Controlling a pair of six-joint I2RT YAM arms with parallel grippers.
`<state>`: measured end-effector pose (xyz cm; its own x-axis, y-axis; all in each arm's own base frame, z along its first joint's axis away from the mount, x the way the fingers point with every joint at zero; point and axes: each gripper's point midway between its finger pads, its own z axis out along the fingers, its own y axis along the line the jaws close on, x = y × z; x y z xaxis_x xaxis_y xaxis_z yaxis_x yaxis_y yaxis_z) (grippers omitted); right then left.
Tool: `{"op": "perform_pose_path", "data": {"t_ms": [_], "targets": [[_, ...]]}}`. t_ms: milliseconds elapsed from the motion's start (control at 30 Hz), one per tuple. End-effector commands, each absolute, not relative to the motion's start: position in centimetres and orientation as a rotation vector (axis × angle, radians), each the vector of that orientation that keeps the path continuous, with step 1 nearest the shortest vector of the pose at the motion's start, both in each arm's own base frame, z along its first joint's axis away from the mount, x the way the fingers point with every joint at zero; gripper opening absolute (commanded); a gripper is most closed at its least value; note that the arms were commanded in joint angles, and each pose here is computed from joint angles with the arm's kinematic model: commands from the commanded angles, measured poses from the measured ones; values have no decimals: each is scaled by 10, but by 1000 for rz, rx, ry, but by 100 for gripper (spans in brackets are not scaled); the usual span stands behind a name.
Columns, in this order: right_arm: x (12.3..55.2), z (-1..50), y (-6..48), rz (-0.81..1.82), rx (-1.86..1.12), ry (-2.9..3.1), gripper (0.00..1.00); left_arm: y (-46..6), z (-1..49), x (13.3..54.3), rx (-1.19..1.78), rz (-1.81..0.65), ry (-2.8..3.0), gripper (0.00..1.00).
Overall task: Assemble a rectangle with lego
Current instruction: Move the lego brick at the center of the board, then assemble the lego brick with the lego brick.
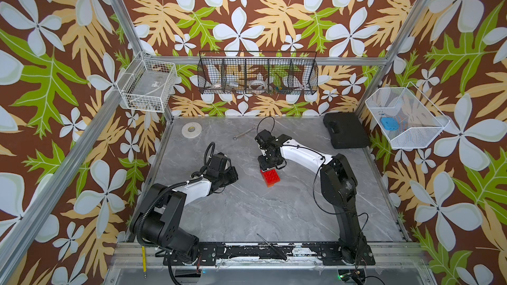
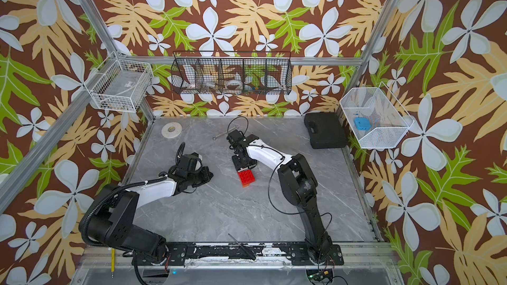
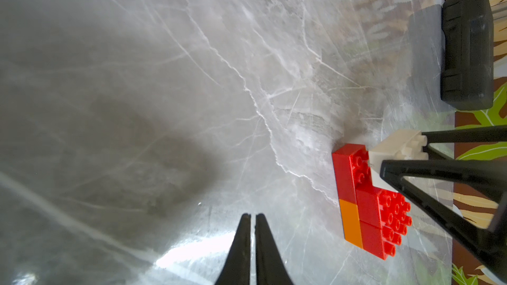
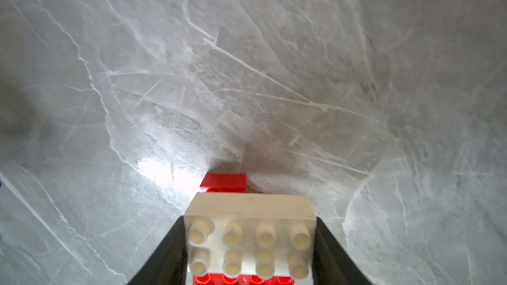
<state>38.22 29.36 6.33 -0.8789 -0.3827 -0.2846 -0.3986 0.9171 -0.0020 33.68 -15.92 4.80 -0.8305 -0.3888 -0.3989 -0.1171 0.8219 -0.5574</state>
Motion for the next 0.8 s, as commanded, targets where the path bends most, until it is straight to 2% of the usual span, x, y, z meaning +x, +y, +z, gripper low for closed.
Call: {"op": "perform_pose_path", "data": {"t_ms": [0,767], "targets": [[378,56,292,71,-590,2820,53,-161,53,342,-371,-732,2472,10],[370,39,277,-16,-612,2845,52,-159,51,340,-375,-726,2473,10]]}}
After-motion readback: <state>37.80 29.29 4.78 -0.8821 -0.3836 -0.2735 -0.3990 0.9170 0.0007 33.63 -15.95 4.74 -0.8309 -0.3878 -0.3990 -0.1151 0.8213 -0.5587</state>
